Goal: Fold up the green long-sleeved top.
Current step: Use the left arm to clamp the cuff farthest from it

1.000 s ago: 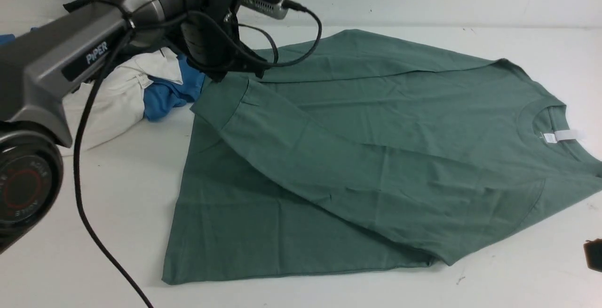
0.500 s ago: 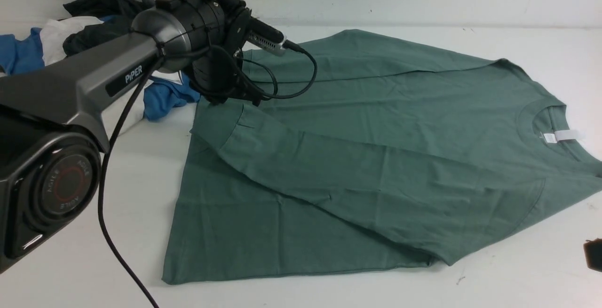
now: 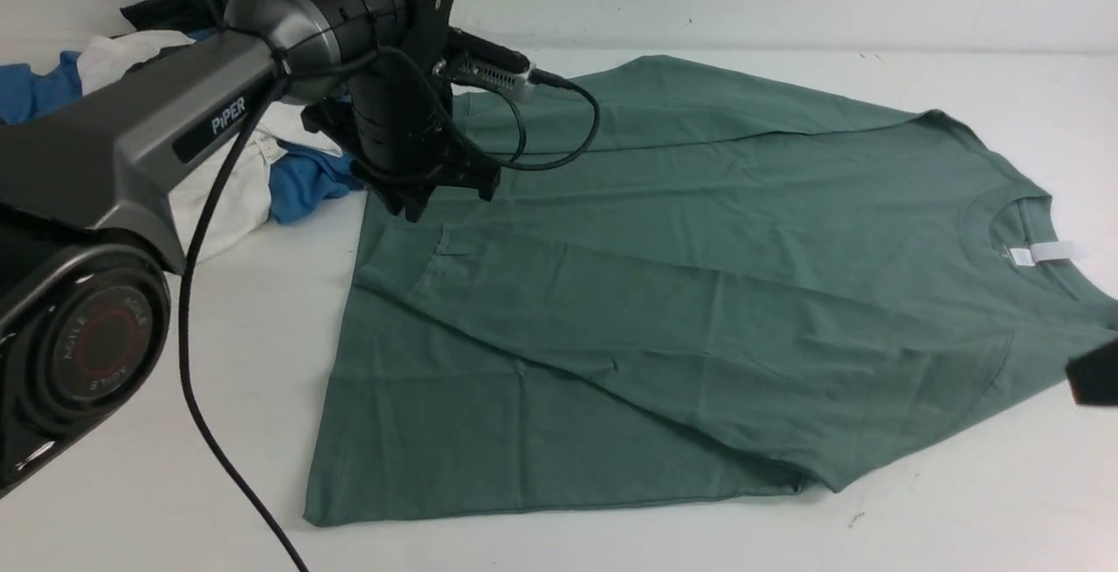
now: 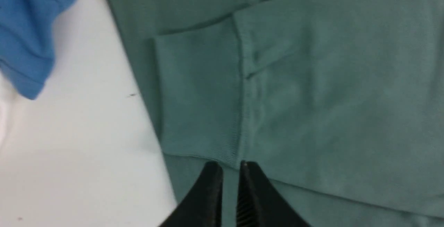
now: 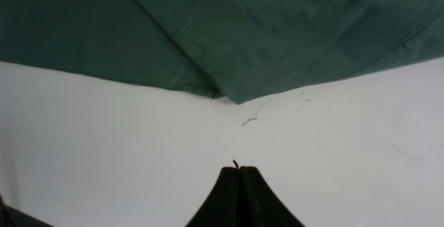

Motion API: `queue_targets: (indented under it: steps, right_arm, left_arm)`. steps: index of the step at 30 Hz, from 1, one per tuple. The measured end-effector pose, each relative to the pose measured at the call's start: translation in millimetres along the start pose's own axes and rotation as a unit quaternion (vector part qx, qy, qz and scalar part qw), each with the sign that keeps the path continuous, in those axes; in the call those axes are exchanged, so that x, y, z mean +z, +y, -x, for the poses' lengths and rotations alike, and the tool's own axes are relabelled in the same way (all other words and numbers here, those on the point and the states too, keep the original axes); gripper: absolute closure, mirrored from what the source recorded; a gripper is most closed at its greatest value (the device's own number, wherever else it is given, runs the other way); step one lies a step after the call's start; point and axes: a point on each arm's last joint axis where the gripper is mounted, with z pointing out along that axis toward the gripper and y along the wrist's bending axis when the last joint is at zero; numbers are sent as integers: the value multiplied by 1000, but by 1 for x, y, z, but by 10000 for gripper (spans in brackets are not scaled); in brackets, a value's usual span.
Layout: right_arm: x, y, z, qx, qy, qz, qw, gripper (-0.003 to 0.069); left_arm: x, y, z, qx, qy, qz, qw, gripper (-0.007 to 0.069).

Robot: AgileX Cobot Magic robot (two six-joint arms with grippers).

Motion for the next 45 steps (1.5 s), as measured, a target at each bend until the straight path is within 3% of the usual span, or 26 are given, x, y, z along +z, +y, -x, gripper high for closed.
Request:
queue_targets:
  steps: [6, 10, 17, 28, 36, 45]
  right_arm:
    - [44, 14, 19, -54, 78, -10, 995, 670]
    - [95, 20, 31, -66, 112, -36, 991, 670]
    - [159, 13, 54, -71, 154, -37, 985, 670]
    - [245, 26, 61, -123, 222, -28, 967, 670]
    - [254, 26, 51, -120, 242, -25, 963, 670]
    - [236, 26, 14, -110, 232, -23, 966, 670]
  left_arm:
    - [-21, -2, -28, -5, 24, -27, 999, 629]
    - [-22, -7, -87, -16, 54, -61, 997, 629]
    - [-43, -8, -151, -35, 34, -85, 995, 629]
    - [-92, -3, -201, -47, -23, -101, 994, 629]
    - [-121, -1, -215, -52, -54, -114, 991, 629]
    - [-145, 2, -227, -54, -92, -119, 987, 629]
